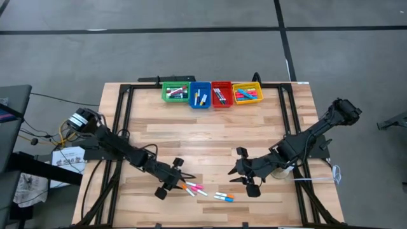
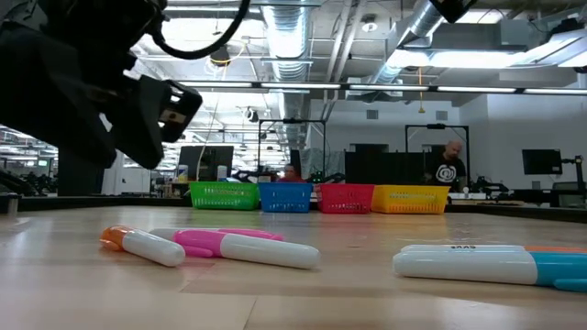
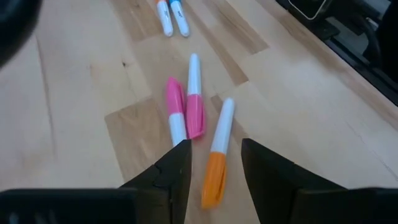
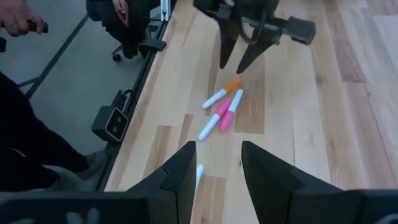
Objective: Pick & Place Markers
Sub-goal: Put the left small orange highlighter pen into the blue bin
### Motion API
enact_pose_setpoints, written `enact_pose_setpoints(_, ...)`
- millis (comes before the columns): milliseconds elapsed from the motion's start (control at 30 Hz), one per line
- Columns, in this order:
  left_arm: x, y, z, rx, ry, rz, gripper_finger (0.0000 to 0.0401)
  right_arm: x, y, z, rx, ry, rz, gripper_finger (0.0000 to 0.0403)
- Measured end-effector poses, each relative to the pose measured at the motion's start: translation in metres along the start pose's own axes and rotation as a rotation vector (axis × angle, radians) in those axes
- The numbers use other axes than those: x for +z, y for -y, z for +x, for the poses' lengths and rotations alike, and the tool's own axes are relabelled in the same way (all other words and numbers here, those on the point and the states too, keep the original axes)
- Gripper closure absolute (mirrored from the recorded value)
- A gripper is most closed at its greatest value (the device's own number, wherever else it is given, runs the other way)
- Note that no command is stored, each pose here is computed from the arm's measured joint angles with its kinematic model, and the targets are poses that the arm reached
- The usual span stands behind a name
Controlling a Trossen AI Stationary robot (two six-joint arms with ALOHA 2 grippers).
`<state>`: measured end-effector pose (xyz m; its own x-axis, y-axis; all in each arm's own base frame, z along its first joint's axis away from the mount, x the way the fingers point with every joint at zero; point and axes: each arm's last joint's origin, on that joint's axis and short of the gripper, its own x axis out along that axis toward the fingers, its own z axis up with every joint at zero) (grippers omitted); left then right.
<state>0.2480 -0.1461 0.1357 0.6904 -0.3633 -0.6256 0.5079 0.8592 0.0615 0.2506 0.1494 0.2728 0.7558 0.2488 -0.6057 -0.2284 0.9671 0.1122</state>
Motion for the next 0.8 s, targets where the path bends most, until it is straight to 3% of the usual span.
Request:
enact_pose_setpoints(533, -0.004, 0.010, 0.023, -0.046, -0.055, -0.062, 0.0262, -0.001, -0.001, 0.000, 0.004, -0.005, -0.002, 0.0285)
enact_pose_setpoints(800, -0.017, 0.007, 0.036, -0.012, -0.119, -0.098, 0.0262, 0.000, -0.001, 0.000, 0.001, -0.001, -0.001, 0.0285)
